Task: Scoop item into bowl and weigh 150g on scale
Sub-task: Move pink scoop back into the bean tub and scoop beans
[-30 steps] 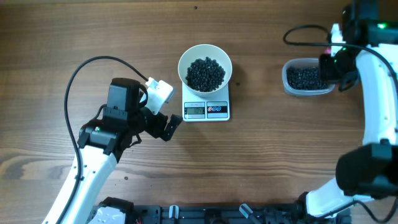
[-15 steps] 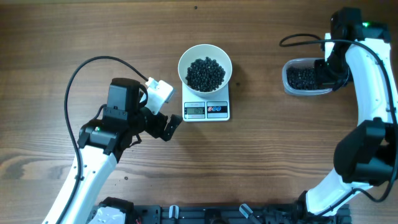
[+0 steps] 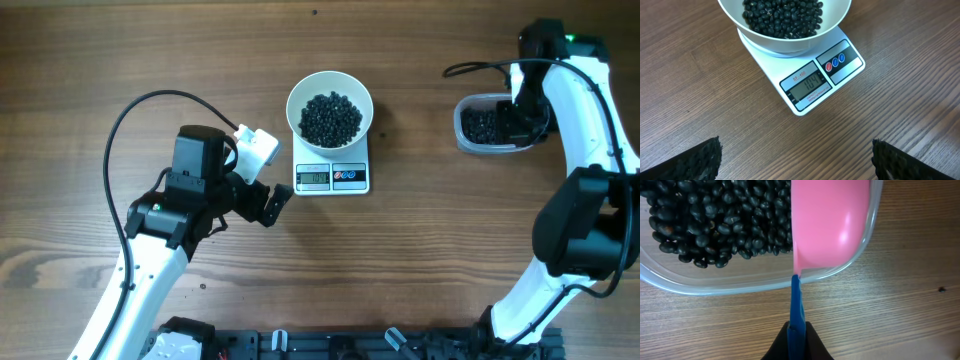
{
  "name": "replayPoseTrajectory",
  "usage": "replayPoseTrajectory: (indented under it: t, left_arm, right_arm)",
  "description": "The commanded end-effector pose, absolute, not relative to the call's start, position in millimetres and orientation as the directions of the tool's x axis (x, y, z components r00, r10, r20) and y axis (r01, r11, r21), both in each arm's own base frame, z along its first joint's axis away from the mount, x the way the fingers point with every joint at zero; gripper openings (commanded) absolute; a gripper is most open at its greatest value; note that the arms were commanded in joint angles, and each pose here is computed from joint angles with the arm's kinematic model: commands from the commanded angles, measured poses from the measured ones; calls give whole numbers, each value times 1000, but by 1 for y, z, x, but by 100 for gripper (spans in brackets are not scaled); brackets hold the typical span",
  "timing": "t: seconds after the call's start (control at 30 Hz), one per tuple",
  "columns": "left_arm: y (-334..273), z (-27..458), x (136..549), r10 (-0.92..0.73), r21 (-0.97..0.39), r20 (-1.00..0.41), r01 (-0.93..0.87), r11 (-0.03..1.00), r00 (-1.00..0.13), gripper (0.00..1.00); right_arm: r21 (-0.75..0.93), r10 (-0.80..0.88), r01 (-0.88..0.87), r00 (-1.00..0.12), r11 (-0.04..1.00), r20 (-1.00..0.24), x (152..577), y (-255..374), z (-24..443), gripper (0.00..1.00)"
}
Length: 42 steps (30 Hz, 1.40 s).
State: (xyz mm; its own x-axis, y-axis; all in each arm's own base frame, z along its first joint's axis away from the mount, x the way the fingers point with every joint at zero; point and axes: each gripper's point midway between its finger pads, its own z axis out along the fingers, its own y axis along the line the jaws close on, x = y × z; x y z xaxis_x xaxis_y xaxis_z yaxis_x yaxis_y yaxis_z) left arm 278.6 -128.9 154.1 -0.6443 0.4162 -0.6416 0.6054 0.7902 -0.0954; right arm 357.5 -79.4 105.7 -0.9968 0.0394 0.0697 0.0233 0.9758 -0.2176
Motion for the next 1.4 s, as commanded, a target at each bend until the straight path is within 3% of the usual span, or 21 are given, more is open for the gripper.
replayPoseTrajectory:
  t: [0.0,0.83,1.37]
  left_arm:
    - [-132,149,276,420,-112,-634,615,781,-649,100]
    - [-132,149,276,420,-112,-634,615,781,-649,100]
    - [-132,149,276,420,-112,-634,615,781,-649,100]
  right_arm:
    - [-159,20,2,-994,987,112,355,-71,91,4]
    - [125,-106,-89,-985,988,138,345,-9,91,4]
    - [261,-47,-3,-985,965,163,336,-5,97,4]
